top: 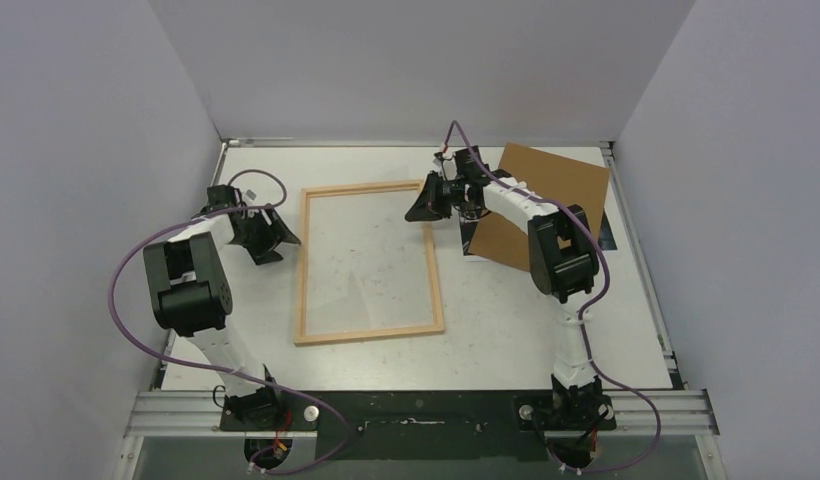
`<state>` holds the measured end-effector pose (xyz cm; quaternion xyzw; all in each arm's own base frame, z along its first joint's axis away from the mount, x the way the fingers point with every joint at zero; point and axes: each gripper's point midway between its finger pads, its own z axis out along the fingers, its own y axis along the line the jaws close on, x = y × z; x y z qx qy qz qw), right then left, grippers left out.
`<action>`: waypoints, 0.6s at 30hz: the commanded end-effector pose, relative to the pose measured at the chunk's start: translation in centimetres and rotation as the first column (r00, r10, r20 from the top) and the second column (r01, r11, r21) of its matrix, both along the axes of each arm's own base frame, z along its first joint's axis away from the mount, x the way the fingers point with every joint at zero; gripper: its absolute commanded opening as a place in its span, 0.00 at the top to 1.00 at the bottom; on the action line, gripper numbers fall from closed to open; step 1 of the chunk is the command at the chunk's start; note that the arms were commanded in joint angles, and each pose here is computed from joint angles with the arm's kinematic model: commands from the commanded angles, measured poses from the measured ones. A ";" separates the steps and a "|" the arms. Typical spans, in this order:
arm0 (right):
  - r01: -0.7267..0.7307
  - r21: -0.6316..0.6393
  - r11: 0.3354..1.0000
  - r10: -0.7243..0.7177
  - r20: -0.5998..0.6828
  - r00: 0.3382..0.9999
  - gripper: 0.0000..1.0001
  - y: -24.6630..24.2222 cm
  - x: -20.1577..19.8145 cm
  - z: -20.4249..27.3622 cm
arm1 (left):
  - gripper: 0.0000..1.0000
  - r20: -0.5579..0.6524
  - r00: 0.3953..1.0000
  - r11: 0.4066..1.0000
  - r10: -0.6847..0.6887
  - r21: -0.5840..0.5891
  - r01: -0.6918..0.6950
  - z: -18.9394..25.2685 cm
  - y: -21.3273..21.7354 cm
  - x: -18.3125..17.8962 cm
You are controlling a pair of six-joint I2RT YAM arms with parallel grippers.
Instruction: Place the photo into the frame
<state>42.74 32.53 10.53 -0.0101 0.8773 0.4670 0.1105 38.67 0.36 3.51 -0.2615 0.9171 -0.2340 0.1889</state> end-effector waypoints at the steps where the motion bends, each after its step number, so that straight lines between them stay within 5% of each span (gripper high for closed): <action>1: 0.006 0.014 1.000 -0.006 0.033 0.999 1.00 -0.3 0.4 0.9 | 0.40 0.082 0.996 1.000 -0.019 -0.021 0.021 1.4 -0.4 2.2; 18: -0.002 -0.018 1.000 0.003 0.043 0.999 1.00 -1.3 -0.1 -1.0 | 0.42 0.044 0.998 0.996 -0.034 -0.079 0.037 0.8 -1.2 2.2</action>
